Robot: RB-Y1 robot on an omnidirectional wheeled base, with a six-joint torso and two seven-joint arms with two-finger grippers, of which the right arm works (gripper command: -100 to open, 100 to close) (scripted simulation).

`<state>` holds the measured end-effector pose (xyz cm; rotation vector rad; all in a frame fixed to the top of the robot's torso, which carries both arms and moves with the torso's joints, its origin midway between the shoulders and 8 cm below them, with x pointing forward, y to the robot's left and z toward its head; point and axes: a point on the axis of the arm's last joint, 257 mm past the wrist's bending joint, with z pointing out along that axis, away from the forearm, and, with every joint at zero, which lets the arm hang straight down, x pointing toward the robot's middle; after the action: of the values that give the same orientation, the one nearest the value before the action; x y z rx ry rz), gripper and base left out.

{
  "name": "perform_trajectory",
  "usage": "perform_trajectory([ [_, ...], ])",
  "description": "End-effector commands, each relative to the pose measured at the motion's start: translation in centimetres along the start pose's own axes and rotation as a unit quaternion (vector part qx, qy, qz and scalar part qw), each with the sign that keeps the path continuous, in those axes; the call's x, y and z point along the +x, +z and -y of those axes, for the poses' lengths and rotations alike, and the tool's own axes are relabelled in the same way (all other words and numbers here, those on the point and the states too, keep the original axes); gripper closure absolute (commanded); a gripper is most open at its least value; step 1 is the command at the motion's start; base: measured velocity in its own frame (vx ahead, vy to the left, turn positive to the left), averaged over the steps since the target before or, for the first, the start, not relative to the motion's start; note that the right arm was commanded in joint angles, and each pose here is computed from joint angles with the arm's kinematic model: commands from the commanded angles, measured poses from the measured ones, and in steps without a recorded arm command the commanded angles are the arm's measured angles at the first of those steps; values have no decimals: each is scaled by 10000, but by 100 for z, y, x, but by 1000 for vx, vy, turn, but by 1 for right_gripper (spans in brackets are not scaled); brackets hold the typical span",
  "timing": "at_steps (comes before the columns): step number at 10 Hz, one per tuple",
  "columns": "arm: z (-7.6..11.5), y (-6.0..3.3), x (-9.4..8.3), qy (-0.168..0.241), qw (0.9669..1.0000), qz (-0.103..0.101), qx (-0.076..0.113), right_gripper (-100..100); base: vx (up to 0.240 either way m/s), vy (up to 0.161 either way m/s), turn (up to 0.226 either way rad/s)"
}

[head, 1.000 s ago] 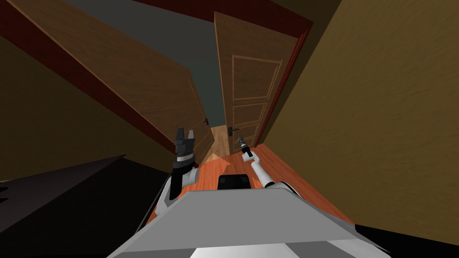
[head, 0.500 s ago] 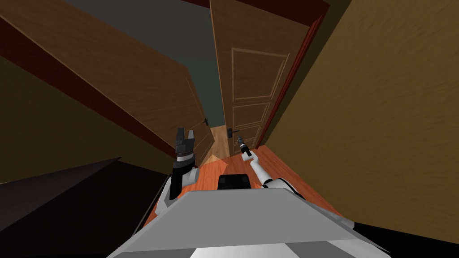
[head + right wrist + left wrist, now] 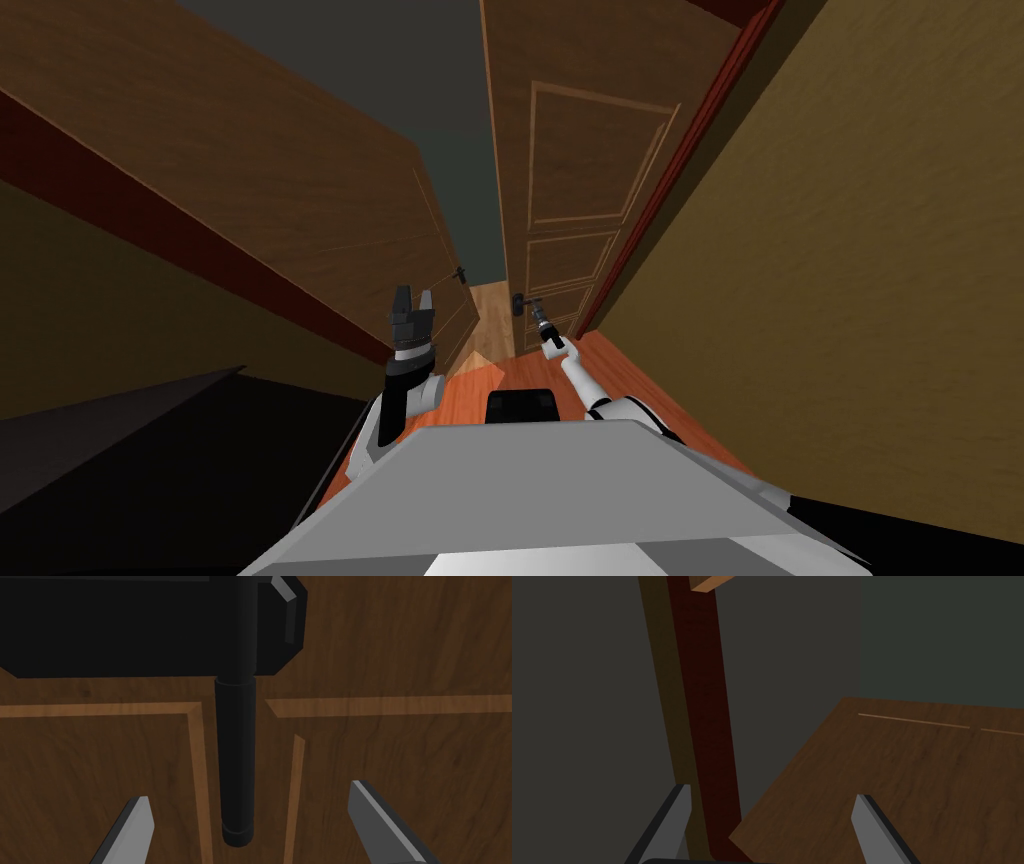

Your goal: Push the door open

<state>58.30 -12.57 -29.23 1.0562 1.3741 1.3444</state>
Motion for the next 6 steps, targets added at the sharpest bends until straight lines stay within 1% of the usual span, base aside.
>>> perform_trajectory([
  [1,3,1,8,28,10000,11,1,-100,204,57,21],
  [2,3,4,35,63,10000,11,-1,-100,201,46,17],
  [4,-3,15,155,195,9998,-4,-12,-100,176,49,23],
  [5,-6,10,122,155,9999,1,-10,-100,81,25,4],
  [6,-6,10,122,155,9999,1,-10,100,-11,-3,-4],
])
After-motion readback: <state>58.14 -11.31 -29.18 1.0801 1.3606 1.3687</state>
